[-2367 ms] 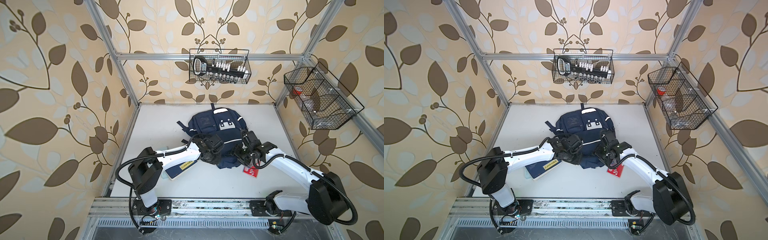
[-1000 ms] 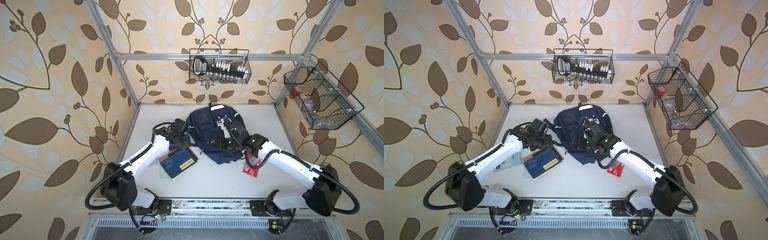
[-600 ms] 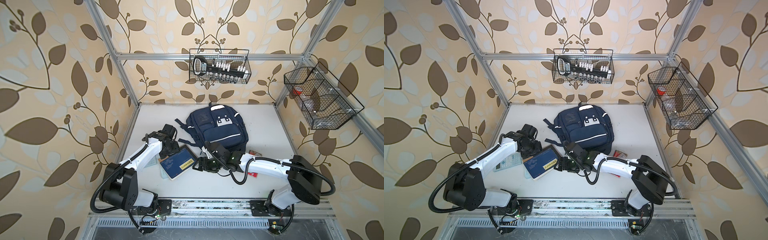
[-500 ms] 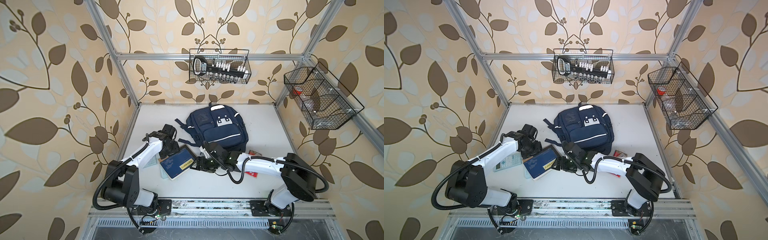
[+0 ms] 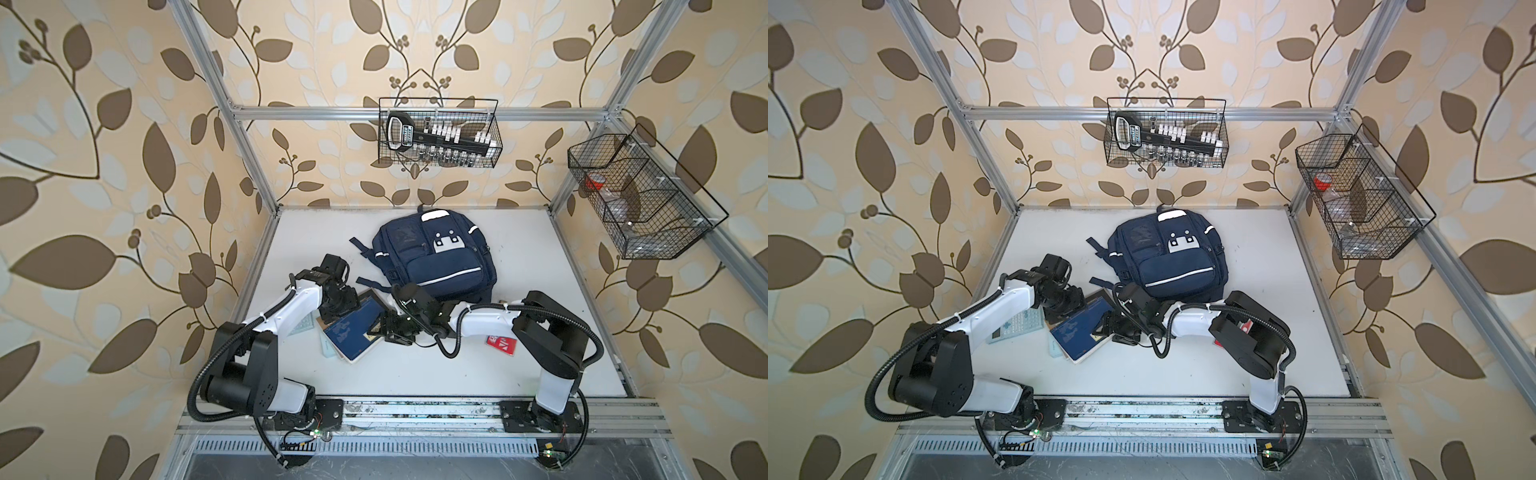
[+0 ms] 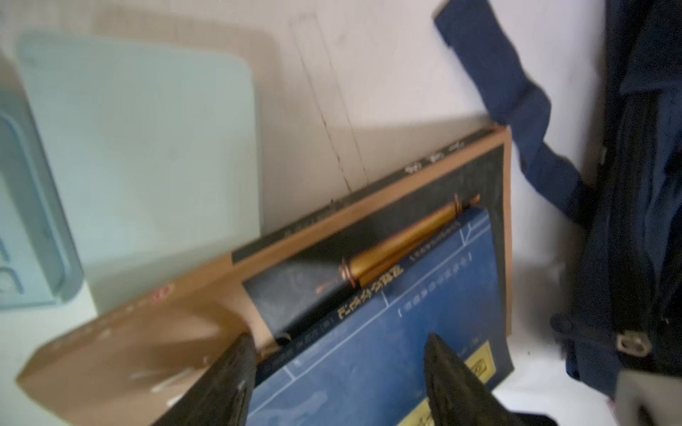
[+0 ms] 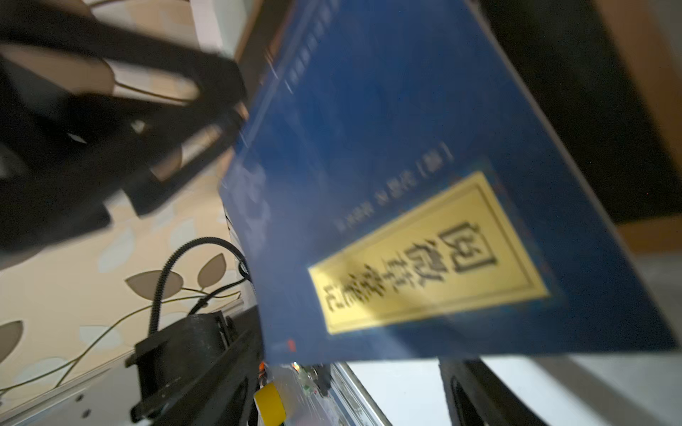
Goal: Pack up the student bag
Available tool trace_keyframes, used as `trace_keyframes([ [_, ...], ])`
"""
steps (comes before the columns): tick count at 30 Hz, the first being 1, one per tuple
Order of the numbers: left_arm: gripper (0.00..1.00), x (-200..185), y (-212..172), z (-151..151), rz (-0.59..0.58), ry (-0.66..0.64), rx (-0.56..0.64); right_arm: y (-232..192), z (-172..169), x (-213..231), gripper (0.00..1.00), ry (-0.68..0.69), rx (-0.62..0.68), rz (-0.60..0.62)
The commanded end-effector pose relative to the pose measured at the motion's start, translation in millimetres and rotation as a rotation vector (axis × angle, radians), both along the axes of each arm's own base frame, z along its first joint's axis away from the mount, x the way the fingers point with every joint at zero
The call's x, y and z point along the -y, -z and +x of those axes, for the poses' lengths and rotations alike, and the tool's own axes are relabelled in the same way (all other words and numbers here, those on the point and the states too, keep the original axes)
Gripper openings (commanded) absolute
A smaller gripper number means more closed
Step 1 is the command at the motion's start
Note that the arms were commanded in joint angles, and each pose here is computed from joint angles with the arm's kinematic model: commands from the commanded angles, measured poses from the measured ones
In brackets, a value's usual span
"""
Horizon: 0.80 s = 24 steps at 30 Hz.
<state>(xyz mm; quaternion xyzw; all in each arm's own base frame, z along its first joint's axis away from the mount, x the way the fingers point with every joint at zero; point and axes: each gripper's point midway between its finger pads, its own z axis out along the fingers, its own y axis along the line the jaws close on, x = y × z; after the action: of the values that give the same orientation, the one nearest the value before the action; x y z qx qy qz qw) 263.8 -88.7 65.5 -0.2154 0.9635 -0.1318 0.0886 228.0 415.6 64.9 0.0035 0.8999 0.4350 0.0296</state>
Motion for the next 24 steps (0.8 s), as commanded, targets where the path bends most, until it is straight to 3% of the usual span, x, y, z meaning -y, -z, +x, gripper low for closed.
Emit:
trace_keyframes([
  [1, 0.72, 19, 0, -29, -0.147, -0.016, -0.064, -8, 24, -4, 0.75, 0.014, 0.011, 0.028],
  [4, 0.67, 30, 14, -43, -0.228, -0.025, -0.107, -7, 36, -1, 0.75, 0.011, 0.024, 0.002],
  [7, 0.66, 29, 23, -53, -0.239, -0.048, -0.131, -8, 38, 6, 0.76, 0.015, 0.025, -0.023],
  [11, 0.67, 24, 14, -45, -0.211, -0.062, -0.089, 0, 18, 26, 0.80, 0.023, 0.019, -0.061],
  [19, 0.62, 27, 4, -28, -0.208, -0.054, -0.064, 17, -15, 37, 0.73, 0.022, -0.077, 0.063],
  [24, 0.56, 30, 11, -30, -0.224, -0.052, -0.092, 18, -26, 40, 0.72, 0.028, -0.085, 0.060],
])
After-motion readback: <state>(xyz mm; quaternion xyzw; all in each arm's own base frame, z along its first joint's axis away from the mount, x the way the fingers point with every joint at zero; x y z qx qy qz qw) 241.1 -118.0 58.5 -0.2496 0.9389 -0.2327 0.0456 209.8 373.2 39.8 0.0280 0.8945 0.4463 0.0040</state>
